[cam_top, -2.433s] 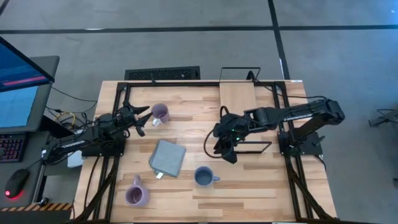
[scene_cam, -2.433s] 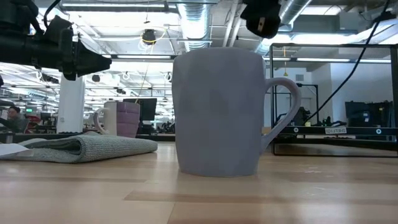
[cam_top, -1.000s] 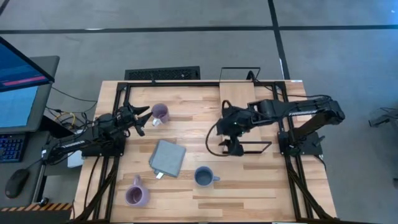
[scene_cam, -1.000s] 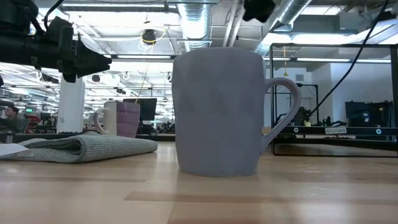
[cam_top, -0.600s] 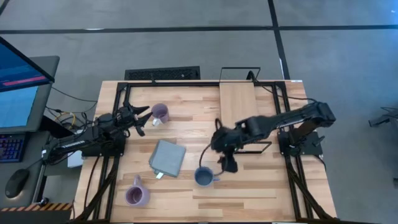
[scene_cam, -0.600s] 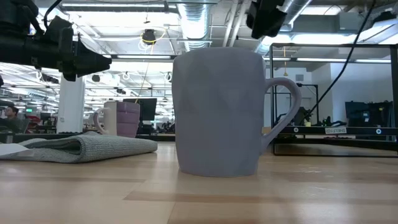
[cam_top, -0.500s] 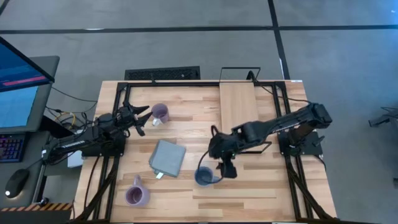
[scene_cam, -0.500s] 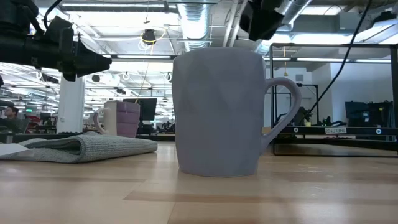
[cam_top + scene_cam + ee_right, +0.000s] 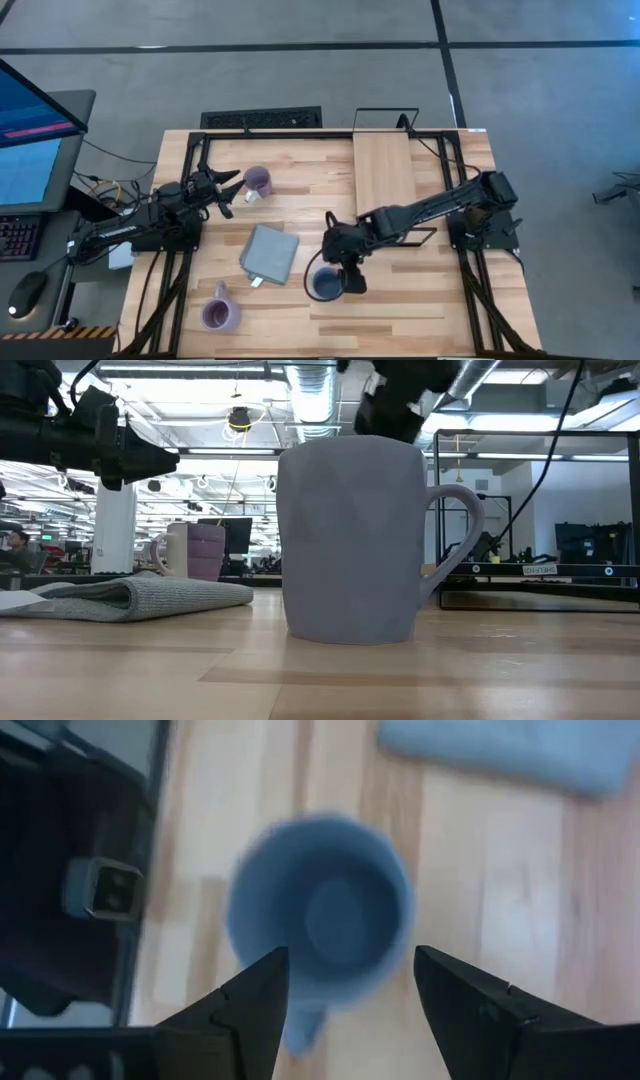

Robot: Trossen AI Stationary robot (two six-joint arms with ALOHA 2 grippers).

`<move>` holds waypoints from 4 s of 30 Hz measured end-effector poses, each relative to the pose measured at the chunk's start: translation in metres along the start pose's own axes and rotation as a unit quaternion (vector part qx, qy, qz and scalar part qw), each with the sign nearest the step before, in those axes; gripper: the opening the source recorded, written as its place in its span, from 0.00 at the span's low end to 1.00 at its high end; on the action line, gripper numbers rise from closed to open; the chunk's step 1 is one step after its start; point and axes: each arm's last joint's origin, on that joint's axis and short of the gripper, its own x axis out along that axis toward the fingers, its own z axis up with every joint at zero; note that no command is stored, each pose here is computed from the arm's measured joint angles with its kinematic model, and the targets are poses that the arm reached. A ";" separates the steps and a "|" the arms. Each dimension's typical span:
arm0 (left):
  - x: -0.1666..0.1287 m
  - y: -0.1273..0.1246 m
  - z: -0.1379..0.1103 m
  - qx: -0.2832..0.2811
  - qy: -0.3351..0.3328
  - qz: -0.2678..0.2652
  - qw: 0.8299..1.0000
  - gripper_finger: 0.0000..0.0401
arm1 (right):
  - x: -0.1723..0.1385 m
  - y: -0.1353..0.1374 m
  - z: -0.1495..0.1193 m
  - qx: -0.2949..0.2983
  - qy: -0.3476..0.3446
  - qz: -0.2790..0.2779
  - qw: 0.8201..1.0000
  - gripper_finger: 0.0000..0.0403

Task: Stack small to large cups/mugs on shelf
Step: Put the blue mug on the shelf

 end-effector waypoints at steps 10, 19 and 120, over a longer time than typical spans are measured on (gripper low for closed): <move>0.000 0.000 0.000 0.000 0.000 0.000 1.000 0.41 | 0.002 0.014 0.006 0.019 -0.040 0.020 0.999 0.59; 0.000 0.000 0.000 0.000 0.000 -0.004 1.000 0.41 | 0.002 0.014 0.003 0.083 -0.024 0.015 0.996 0.59; 0.001 0.000 -0.002 0.010 0.010 -0.004 1.000 0.41 | 0.056 0.050 -0.036 0.135 0.061 -0.126 0.981 0.14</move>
